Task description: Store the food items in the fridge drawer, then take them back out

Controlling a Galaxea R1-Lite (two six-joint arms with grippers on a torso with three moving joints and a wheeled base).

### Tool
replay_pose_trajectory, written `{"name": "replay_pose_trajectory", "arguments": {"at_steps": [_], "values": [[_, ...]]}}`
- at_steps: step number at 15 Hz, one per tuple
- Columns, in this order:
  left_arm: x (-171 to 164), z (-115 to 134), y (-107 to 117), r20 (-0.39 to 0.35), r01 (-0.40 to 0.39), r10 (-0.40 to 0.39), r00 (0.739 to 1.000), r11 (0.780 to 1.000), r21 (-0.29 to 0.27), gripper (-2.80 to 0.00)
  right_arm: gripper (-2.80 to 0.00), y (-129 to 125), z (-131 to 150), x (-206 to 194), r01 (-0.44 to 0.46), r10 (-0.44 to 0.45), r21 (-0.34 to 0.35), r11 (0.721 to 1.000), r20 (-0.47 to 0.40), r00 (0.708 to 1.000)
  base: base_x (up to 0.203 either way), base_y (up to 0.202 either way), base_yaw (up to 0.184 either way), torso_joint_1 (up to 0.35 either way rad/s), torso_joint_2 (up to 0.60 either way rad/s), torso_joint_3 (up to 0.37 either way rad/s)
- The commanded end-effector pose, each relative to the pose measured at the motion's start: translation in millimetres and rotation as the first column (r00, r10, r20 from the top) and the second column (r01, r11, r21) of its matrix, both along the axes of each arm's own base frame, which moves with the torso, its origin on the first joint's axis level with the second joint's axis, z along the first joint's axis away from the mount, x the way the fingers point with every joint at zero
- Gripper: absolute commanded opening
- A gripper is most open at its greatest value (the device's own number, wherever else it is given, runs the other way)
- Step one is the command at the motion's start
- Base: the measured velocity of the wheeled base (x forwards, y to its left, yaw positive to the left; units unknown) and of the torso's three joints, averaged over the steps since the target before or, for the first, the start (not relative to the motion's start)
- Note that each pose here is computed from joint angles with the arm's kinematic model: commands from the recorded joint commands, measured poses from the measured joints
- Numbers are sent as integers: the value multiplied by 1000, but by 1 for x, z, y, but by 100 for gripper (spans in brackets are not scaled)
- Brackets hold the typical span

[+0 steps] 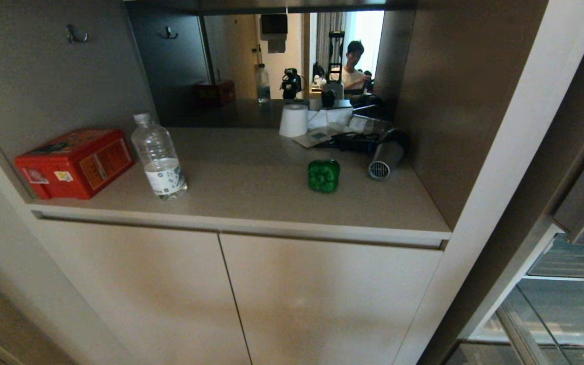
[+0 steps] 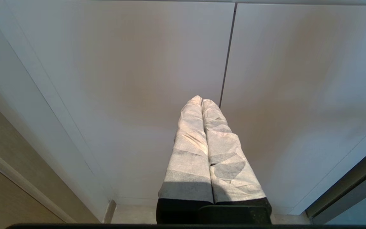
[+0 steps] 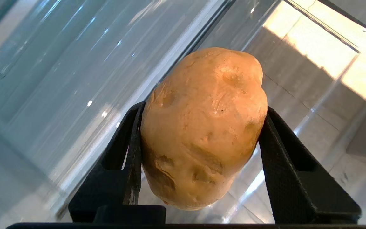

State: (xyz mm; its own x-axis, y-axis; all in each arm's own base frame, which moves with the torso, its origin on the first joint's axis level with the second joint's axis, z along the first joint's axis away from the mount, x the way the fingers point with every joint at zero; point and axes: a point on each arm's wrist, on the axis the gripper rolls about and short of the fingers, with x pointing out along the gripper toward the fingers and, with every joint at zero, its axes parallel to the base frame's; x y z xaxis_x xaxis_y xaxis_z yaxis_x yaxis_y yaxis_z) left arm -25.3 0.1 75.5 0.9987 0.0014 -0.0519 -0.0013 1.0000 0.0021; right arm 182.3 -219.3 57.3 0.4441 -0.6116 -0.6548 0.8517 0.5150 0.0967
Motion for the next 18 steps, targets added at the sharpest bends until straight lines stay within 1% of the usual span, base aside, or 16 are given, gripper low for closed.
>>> {"name": "replay_pose_trajectory", "arguments": {"at_steps": [1,2,3,6,10,12,14,15,18], "values": [[0,0,0,0,0,0,1000,1000,1,-280,-280,-8,-16,6,5,-5,12,1000,-10,1000,0,0,0,0,0,0],[0,0,0,0,0,0,1000,1000,0,-280,-280,-10,-18,8,5,-5,8,1000,-7,1000,0,0,0,0,0,0],[0,0,0,0,0,0,1000,1000,0,-280,0,-13,-18,10,6,-6,5,1000,-4,1000,0,0,0,0,0,0],[0,0,0,0,0,0,1000,1000,0,-280,0,-21,-21,9,29,-29,7,1000,3,1000,0,0,0,0,0,0],[0,0,0,0,0,0,1000,1000,0,-280,0,-25,-30,12,31,-30,23,999,-14,999,0,0,0,0,0,0],[0,0,0,0,0,0,1000,1000,1,-280,0,-24,-23,10,33,-33,9,999,2,999,0,0,0,0,0,0],[0,0,0,-1,0,0,1000,1000,0,-280,0,-20,-3,4,40,-38,-30,999,41,998,0,0,0,0,0,0],[0,0,0,-2,0,0,1000,1000,0,-280,-280,-15,9,0,41,-37,-56,998,66,997,0,0,0,0,0,0],[0,0,0,0,0,0,1000,1000,0,-280,-280,5,48,-16,38,-17,-144,989,149,989,0,0,0,0,0,0]]}}
